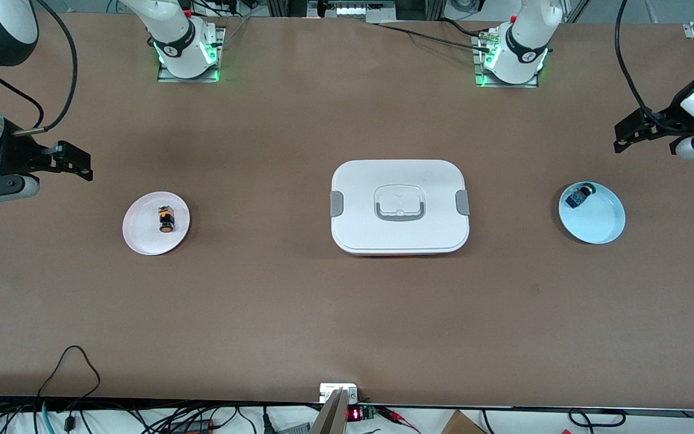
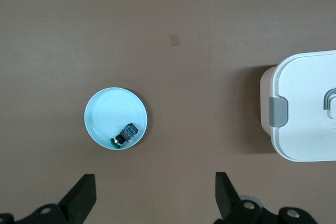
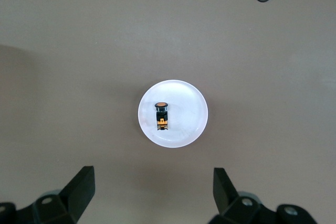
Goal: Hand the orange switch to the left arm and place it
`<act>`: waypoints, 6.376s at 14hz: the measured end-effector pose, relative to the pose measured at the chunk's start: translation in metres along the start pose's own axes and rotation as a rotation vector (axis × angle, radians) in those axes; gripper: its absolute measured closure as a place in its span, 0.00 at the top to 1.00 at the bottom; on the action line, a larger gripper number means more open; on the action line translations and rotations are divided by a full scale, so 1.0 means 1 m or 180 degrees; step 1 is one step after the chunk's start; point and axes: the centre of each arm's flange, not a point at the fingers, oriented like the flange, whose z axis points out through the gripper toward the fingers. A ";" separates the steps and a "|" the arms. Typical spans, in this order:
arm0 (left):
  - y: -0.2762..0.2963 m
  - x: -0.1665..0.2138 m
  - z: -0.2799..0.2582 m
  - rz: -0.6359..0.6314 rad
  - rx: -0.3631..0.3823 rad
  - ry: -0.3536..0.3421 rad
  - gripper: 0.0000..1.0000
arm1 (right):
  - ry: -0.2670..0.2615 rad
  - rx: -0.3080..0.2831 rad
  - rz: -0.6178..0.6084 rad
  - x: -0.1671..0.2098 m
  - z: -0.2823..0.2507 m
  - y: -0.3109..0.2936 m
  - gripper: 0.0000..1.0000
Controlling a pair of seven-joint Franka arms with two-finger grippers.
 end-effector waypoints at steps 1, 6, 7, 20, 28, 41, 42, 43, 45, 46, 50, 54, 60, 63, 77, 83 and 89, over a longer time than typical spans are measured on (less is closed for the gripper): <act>0.000 0.000 0.000 0.0002 0.0000 0.0001 1.00 | 0.0000 0.0000 0.0000 0.000 0.000 0.000 1.00; 0.002 0.000 0.000 0.0010 0.0000 0.0001 1.00 | 0.0000 0.0000 0.0001 0.000 0.000 0.000 1.00; 0.002 0.000 0.000 0.0013 0.0001 0.0001 1.00 | 0.0001 0.0000 0.0005 0.000 0.000 0.001 1.00; 0.002 0.000 -0.001 0.0014 0.0001 0.0001 1.00 | 0.0020 -0.0004 0.0093 -0.002 0.000 0.017 1.00; 0.002 0.000 -0.001 0.0014 0.0001 0.0001 1.00 | 0.0021 -0.0004 0.0090 -0.002 0.000 0.017 1.00; 0.002 0.000 -0.001 0.0014 0.0001 0.0001 1.00 | 0.0021 -0.0004 0.0090 -0.002 0.000 0.017 1.00; 0.002 0.000 -0.001 0.0014 0.0001 0.0001 1.00 | 0.0021 -0.0004 0.0090 -0.002 0.000 0.017 1.00; 0.002 0.000 -0.001 0.0014 0.0001 0.0001 1.00 | 0.0021 -0.0004 0.0090 -0.002 0.000 0.017 1.00; 0.003 0.000 -0.001 0.0014 0.0001 0.0001 1.00 | 0.0021 -0.0004 0.0090 -0.002 0.000 0.017 1.00; 0.003 0.000 -0.001 0.0015 0.0001 0.0001 1.00 | 0.0021 -0.0004 0.0090 -0.002 0.000 0.017 1.00; 0.003 0.000 -0.001 0.0015 0.0001 0.0001 1.00 | 0.0021 -0.0004 0.0090 -0.002 0.000 0.017 1.00; 0.003 0.000 -0.001 0.0015 0.0001 0.0001 1.00 | 0.0025 -0.0004 0.0091 -0.002 -0.001 0.017 1.00; 0.003 0.000 -0.001 0.0015 0.0001 0.0001 1.00 | 0.0034 -0.0005 0.0091 -0.003 -0.003 0.017 1.00; 0.003 0.000 -0.001 0.0015 0.0001 0.0001 1.00 | 0.0034 -0.0005 0.0091 -0.003 -0.003 0.017 1.00; 0.003 0.000 0.000 0.0015 0.0001 0.0001 1.00 | 0.0038 -0.0006 0.0092 -0.003 -0.003 0.017 1.00; 0.003 0.000 0.000 0.0015 0.0001 0.0001 1.00 | 0.0036 -0.0005 -0.0063 -0.003 -0.004 0.015 1.00; 0.003 0.001 0.001 0.0015 0.0000 -0.0010 1.00 | -0.0129 0.0054 -0.1501 -0.006 0.005 0.004 1.00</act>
